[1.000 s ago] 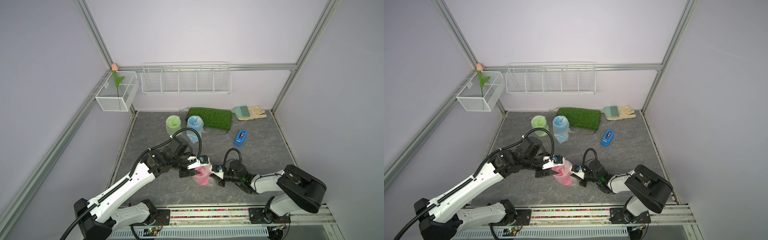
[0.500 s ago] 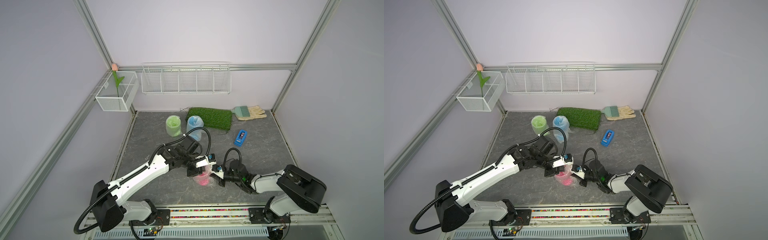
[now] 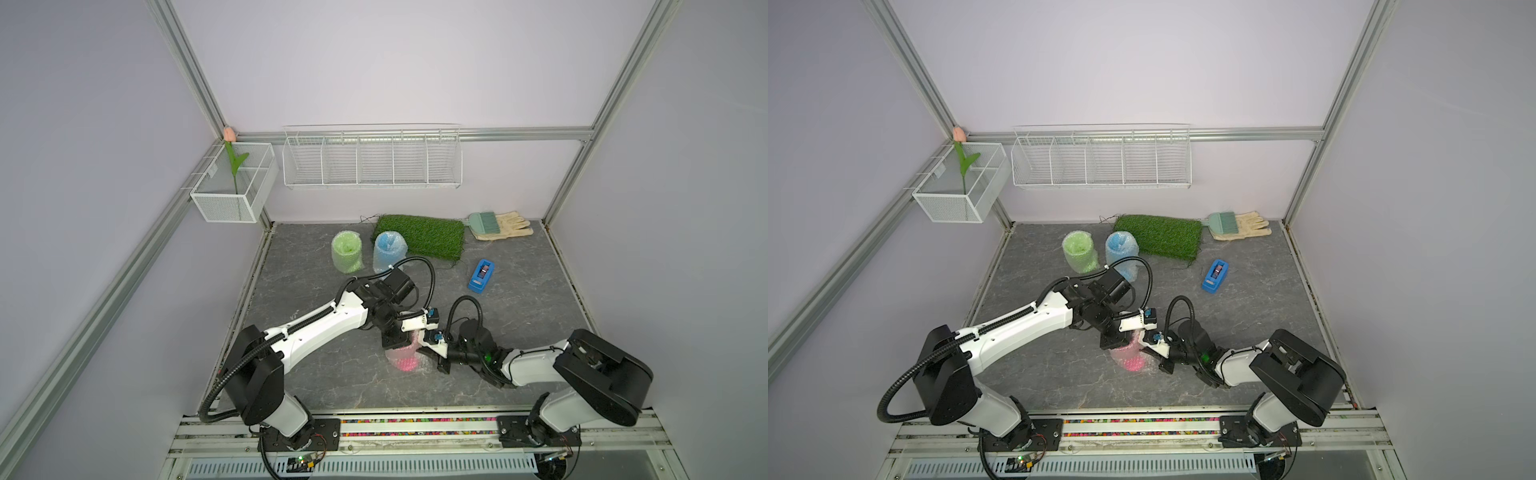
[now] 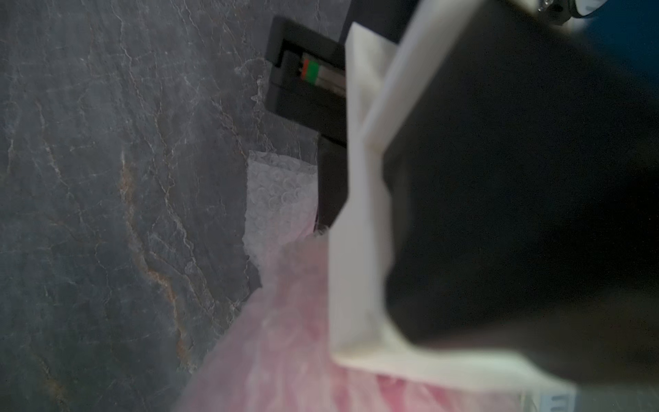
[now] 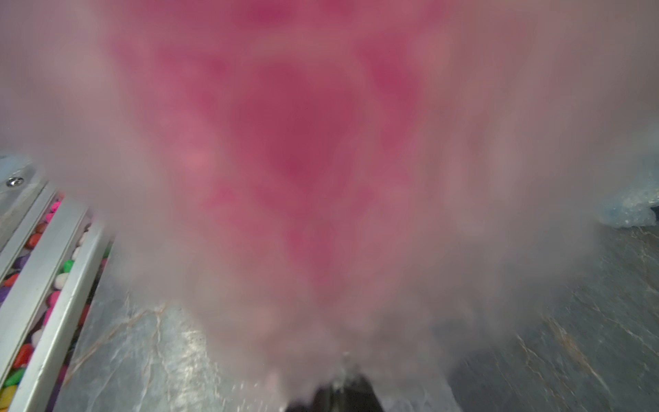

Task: Wrap wine glasses in bubble wrap
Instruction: Wrap the wine glass in bubble wrap, then pick up the bubble wrap from the center of the board.

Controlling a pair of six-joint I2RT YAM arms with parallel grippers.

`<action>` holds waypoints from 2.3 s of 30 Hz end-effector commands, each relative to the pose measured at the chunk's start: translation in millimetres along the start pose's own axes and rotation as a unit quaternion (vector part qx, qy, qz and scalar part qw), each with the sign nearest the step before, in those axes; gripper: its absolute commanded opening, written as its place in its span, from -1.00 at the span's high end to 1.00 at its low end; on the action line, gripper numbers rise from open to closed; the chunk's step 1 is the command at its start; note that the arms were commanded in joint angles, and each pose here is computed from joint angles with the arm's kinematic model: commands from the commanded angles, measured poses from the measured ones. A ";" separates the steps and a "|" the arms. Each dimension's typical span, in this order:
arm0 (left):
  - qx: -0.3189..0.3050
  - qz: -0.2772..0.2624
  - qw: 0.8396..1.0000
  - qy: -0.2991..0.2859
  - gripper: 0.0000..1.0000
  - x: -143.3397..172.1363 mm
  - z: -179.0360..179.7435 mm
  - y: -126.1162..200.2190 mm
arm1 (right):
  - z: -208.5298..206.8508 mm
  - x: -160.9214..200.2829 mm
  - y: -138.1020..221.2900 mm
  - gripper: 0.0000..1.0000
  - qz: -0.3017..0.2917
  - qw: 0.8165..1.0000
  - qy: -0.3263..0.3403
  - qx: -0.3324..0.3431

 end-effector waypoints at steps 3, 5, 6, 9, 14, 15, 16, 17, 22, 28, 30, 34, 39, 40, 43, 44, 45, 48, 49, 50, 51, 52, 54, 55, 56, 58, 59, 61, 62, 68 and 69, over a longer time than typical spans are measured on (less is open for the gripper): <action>0.097 0.059 0.993 0.025 1.00 24.2 -22.1 -26.0 | -3.2 8.0 1.2 0.86 0.015 1.000 -0.009 0.010; 0.075 0.059 0.995 0.020 0.96 18.5 -17.8 -13.1 | -3.7 8.1 1.2 0.87 0.015 1.000 -0.010 0.011; 0.062 0.057 0.996 0.019 0.89 15.3 -15.1 -5.0 | -3.7 8.1 1.1 0.86 0.015 1.000 -0.010 0.011; 0.010 0.037 0.999 0.014 0.59 1.2 -7.5 29.5 | -4.1 8.7 1.0 0.86 0.017 1.000 -0.011 0.013; -0.076 0.002 0.997 0.035 0.16 -14.8 -4.1 78.8 | -4.7 8.6 -0.2 0.86 0.020 1.000 -0.012 0.013; -0.087 -0.001 0.995 0.043 0.12 -15.1 -3.9 84.4 | -5.1 8.9 0.0 0.86 0.021 1.000 -0.012 0.014; -0.099 -0.002 0.994 0.054 0.11 -14.9 -5.2 89.4 | -5.3 9.1 -0.1 0.86 0.021 1.000 -0.013 0.014; -0.115 -0.003 0.991 0.069 0.07 -13.2 -5.1 94.1 | -5.3 9.4 0.0 0.86 0.022 1.000 -0.013 0.014; -0.230 -0.003 0.951 0.206 0.06 4.1 1.5 112.1 | -5.7 8.4 -1.1 0.86 0.024 1.000 -0.014 0.013; -0.281 0.011 0.849 0.447 0.15 22.6 1.8 125.2 | -6.6 8.5 -2.3 0.86 0.032 0.999 -0.015 0.013; -0.231 0.014 0.854 0.465 0.07 21.5 -3.9 109.4 | -7.0 9.1 -2.5 0.86 0.033 0.999 -0.015 0.015; -0.176 0.007 0.860 0.480 0.04 20.1 -6.6 82.2 | -7.3 8.5 -3.0 0.86 0.035 0.999 -0.016 0.014; -0.162 0.013 0.854 0.494 0.32 25.1 -5.9 64.6 | -7.0 9.4 -3.0 0.86 0.038 0.999 -0.018 0.013; -0.162 0.018 0.853 0.496 0.38 26.5 -5.4 62.8 | -7.0 9.3 -3.0 0.86 0.038 0.999 -0.017 0.014; -0.154 0.026 0.853 0.498 0.49 28.4 -4.6 55.7 | -7.0 8.2 -1.8 0.86 0.035 0.999 -0.018 0.016; -0.149 0.027 0.855 0.497 0.54 28.0 -4.6 53.6 | -6.9 7.0 -0.9 0.86 0.033 0.999 -0.018 0.017; -0.147 0.029 0.855 0.496 0.60 27.8 -4.6 52.7 | -6.5 5.3 0.1 0.87 0.031 0.999 -0.018 0.018; -0.154 0.034 0.854 0.496 0.73 29.1 -4.1 55.5 | -5.1 -3.7 6.5 0.71 0.028 0.999 -0.021 0.025; -0.160 0.034 0.854 0.494 0.75 29.3 -4.0 57.9 | -4.9 -7.4 10.0 0.53 0.030 0.999 -0.023 0.031; -0.165 0.037 0.853 0.494 0.77 30.6 -3.8 60.3 | -4.5 -12.2 15.5 0.33 0.032 0.998 -0.025 0.040; -0.170 0.037 0.853 0.492 0.78 30.8 -3.8 63.4 | -3.8 -16.9 21.6 0.16 0.036 0.998 -0.029 0.050; -0.174 0.039 0.852 0.491 0.79 31.2 -4.0 65.5 | -1.6 -21.5 28.2 0.05 0.041 0.997 -0.031 0.053; -0.178 0.038 0.853 0.489 0.80 30.5 -3.3 68.5 | 4.8 -29.3 40.9 -0.06 0.047 0.997 -0.038 0.051; -0.182 0.037 0.852 0.489 0.81 30.2 -2.1 69.6 | 9.1 -35.4 48.5 -0.10 0.049 0.997 -0.039 0.048; -0.183 0.037 0.852 0.489 0.81 29.6 -1.2 70.4 | 12.3 -40.7 54.7 -0.14 0.052 0.997 -0.044 0.047; -0.181 0.036 0.852 0.490 0.82 27.5 0.4 70.1 | 20.3 -56.7 69.2 -0.20 0.054 0.996 -0.056 0.042; -0.182 0.036 0.852 0.490 0.82 26.8 1.5 70.2 | 22.0 -63.3 73.8 -0.21 0.053 0.995 -0.066 0.045; -0.185 0.035 0.851 0.491 0.82 25.6 3.9 70.6 | 24.6 -86.1 85.0 -0.21 0.041 0.991 -0.110 0.059; -0.186 0.035 0.850 0.491 0.82 25.3 4.9 70.8 | 25.3 -95.8 88.9 -0.18 0.037 0.988 -0.135 0.067; -0.179 0.042 0.851 0.493 0.82 22.1 11.0 64.8 | 19.1 -148.2 91.4 0.09 0.061 0.918 -0.362 0.151; -0.178 0.044 0.850 0.493 0.82 22.2 11.8 63.2 | 14.4 -150.5 89.0 0.10 0.083 0.893 -0.403 0.184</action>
Point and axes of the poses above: each gripper's point midway between its finger pads, its own y axis back along the fingers, its own z axis along the line the jaws close on, x = y × z, the point moved 6 cm from there along y, back along the fingers, and after that the axes turned 15 degrees about -y, right-handed, at the moved point
